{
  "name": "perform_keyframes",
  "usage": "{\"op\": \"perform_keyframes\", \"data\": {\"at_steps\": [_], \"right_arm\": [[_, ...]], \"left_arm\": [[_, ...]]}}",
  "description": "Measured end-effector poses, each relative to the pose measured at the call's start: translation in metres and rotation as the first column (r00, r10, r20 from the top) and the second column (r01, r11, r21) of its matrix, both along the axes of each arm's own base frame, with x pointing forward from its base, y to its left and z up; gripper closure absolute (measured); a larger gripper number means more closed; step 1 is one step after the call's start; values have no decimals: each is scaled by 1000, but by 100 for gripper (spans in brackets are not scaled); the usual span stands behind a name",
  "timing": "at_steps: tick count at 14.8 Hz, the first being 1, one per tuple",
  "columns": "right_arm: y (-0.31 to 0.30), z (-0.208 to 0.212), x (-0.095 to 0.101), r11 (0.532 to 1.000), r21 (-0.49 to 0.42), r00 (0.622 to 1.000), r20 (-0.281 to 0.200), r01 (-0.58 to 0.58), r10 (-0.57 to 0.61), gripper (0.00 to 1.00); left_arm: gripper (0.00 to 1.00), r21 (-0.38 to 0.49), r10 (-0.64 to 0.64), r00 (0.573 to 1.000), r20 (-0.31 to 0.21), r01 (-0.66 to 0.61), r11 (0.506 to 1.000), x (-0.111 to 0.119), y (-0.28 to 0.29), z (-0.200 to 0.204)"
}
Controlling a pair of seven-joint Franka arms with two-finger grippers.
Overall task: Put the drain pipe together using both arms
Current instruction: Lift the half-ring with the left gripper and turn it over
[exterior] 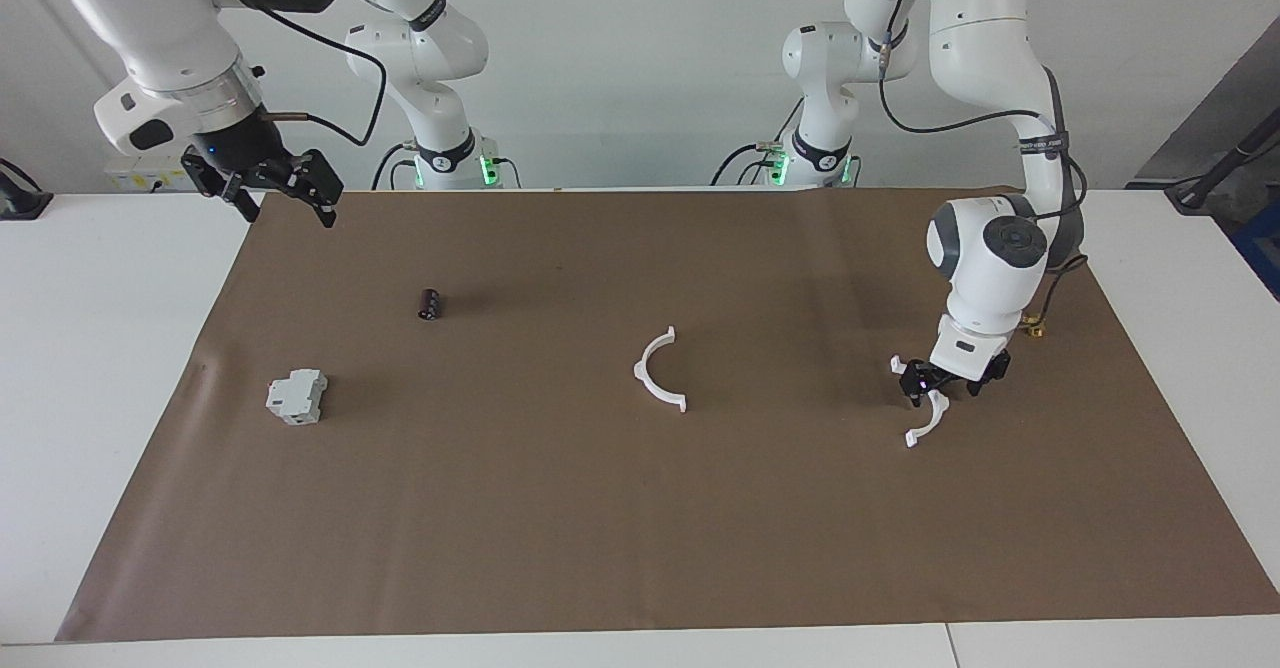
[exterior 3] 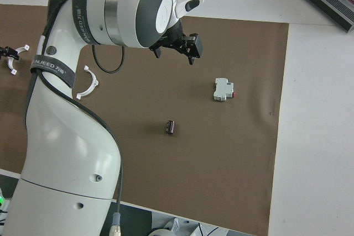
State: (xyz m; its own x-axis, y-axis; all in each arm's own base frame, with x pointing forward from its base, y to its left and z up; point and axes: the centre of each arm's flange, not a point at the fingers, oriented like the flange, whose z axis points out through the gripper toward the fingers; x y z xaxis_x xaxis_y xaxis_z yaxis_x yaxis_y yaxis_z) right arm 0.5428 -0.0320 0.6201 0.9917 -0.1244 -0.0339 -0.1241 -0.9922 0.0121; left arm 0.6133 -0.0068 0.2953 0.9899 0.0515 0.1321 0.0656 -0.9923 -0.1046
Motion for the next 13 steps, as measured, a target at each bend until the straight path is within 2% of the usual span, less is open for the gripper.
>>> {"op": "perform_keyframes", "data": {"at_steps": [3, 4, 5, 6, 11, 13], "right_arm": [[1, 0, 0, 1000, 0, 1000, 0, -1, 1, 0], [1, 0, 0, 1000, 0, 1000, 0, -2, 2, 0], [1, 0, 0, 1000, 0, 1000, 0, -2, 2, 0], [1, 0, 0, 1000, 0, 1000, 0, -2, 2, 0], [1, 0, 0, 1000, 0, 1000, 0, -2, 2, 0], [1, 0, 0, 1000, 0, 1000, 0, -2, 2, 0]], "left_arm": [[3, -2, 3, 1000, 2, -3, 1000, 0, -1, -3], [11, -3, 2, 1000, 6, -2, 1000, -1, -1, -3], [11, -5, 0, 1000, 12, 0, 1000, -1, -2, -4], [15, -8, -1, 1000, 19, 1, 1000, -1, -3, -5], [74, -8, 4, 999, 36, -4, 1000, -1, 0, 0], [75, -9, 2, 999, 40, -2, 1000, -2, -1, 4]]}}
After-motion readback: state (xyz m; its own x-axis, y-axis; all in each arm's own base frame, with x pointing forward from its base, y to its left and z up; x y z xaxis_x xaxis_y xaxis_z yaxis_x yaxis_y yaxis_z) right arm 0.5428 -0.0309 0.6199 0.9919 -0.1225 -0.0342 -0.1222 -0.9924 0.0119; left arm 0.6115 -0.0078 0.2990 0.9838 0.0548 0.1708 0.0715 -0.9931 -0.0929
